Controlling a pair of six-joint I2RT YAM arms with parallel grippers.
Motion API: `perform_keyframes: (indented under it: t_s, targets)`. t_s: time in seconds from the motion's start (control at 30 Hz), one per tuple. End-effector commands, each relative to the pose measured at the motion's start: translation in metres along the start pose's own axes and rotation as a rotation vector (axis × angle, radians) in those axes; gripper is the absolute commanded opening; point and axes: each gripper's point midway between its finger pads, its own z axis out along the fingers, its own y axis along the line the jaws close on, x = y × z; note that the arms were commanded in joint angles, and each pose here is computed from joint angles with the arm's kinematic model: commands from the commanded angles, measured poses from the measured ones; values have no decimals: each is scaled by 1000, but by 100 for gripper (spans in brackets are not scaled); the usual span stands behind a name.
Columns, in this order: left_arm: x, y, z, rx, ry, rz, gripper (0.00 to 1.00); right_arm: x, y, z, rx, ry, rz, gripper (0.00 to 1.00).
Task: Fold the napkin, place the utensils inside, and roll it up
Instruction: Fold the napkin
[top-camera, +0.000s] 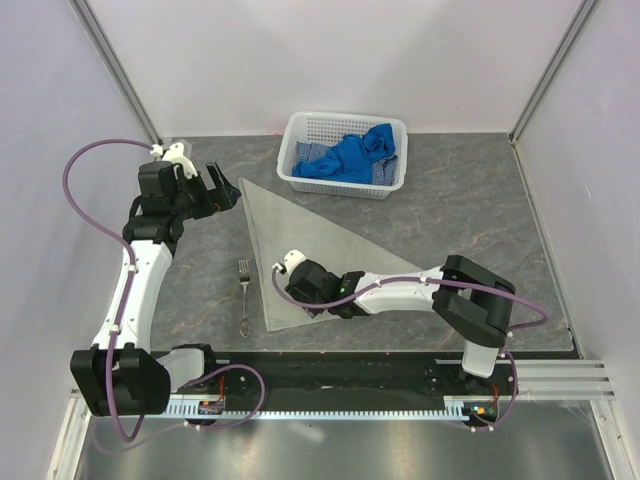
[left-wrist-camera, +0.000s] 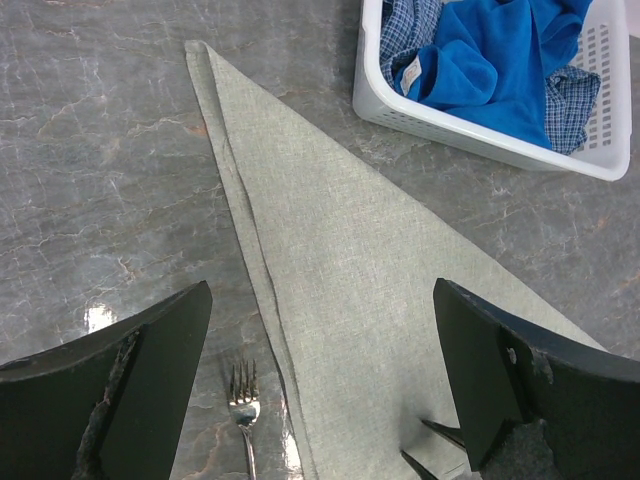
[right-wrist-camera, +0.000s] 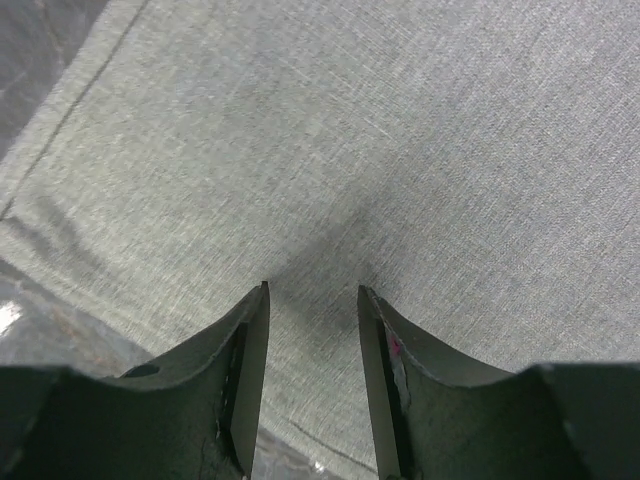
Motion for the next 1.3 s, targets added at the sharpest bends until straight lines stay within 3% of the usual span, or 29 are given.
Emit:
perform_keyframes:
  t_s: [0.0,0.47,1.27]
  targets:
    - [-4,-2,-2,18,-14,29,100,-44,23,-28,-78,-55,-66,48]
    - [1,-5,2,48,9,19,100,-36,107,-10,-292,29,-246,46]
    - [1,-7,2,57,10,18,100,-26,110,11,-272,75,-282,38]
